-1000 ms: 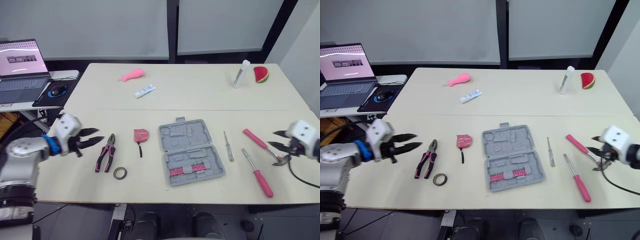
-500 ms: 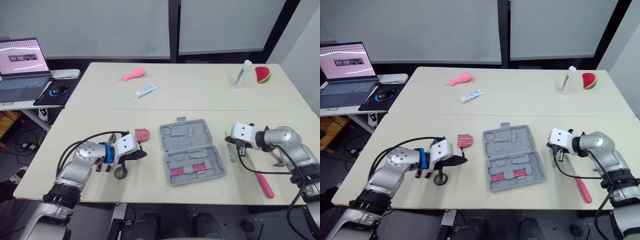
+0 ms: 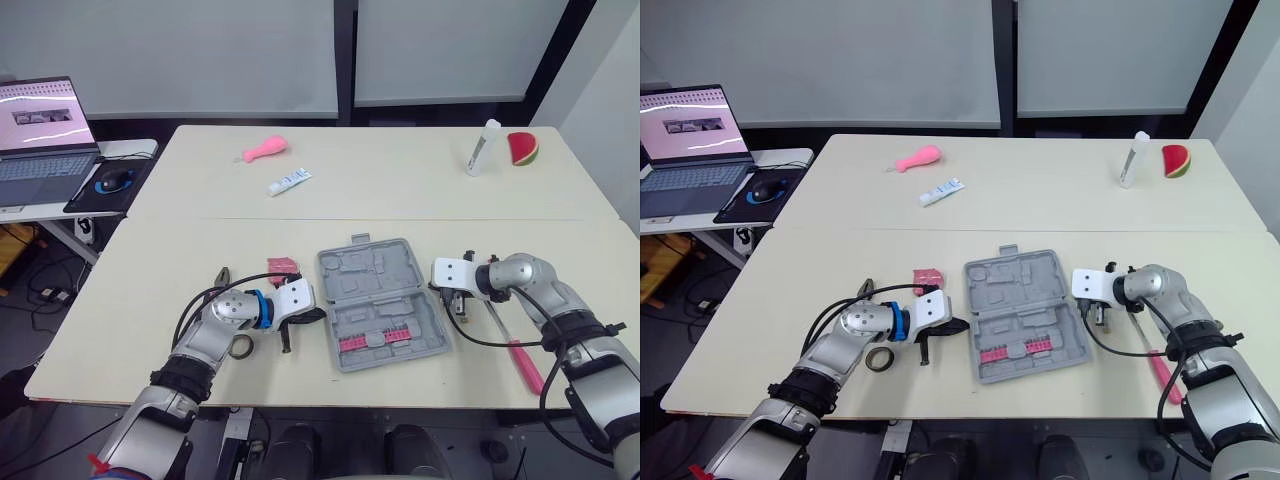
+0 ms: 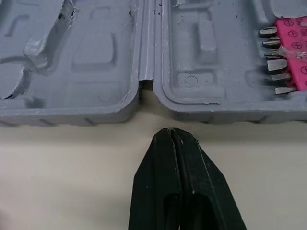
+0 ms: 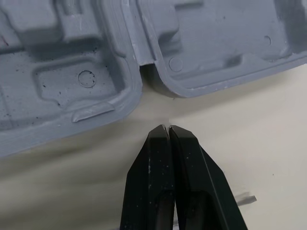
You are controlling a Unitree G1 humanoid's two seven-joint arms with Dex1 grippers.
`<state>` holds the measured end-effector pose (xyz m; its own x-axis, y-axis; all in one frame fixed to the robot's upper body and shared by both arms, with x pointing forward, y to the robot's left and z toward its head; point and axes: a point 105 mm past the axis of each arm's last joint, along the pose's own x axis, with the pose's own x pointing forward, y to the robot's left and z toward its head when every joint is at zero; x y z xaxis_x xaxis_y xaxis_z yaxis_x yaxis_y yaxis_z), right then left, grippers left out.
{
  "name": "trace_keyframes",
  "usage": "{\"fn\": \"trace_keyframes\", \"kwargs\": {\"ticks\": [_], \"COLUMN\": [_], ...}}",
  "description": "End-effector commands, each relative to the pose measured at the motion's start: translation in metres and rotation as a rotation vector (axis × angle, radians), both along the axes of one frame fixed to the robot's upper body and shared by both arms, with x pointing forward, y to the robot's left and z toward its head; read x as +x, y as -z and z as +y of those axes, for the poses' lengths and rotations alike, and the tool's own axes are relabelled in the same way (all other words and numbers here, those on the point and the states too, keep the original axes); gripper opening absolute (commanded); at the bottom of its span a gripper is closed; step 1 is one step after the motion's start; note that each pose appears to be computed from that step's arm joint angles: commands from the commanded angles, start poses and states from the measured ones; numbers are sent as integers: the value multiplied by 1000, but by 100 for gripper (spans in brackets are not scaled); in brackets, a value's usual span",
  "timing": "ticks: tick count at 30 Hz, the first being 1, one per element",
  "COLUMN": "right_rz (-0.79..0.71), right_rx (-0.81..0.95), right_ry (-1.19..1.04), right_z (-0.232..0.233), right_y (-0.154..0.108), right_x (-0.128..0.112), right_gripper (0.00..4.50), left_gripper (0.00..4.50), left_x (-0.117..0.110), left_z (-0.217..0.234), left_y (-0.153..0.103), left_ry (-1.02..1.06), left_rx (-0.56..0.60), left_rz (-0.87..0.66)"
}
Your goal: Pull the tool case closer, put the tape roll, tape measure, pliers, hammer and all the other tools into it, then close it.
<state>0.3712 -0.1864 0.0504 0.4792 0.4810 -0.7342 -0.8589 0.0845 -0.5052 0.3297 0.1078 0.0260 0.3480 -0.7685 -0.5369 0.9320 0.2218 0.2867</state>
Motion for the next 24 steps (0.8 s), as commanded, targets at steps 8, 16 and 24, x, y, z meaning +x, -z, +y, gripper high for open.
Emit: {"fn": "trace_keyframes", "kwargs": {"ticks": [8,16,24], "right_rz": [49,113,145], "right_rx": [42,102,131], "right_ry": [-94,-114,-107], "right_z": [29,44,49], "right_y": [0,0,3], "right_x": [-15,-43,-71], "right_gripper": [1,1,1], "left_gripper": [0,0,0], "left_x": [11,1,-25], "left_z": [-13,-21,-24], "left_y": [-10,-5,2], "left_ry": [41,110,220], "left_rx": [18,27,64], "left_rz": [-83,-56,-23]}}
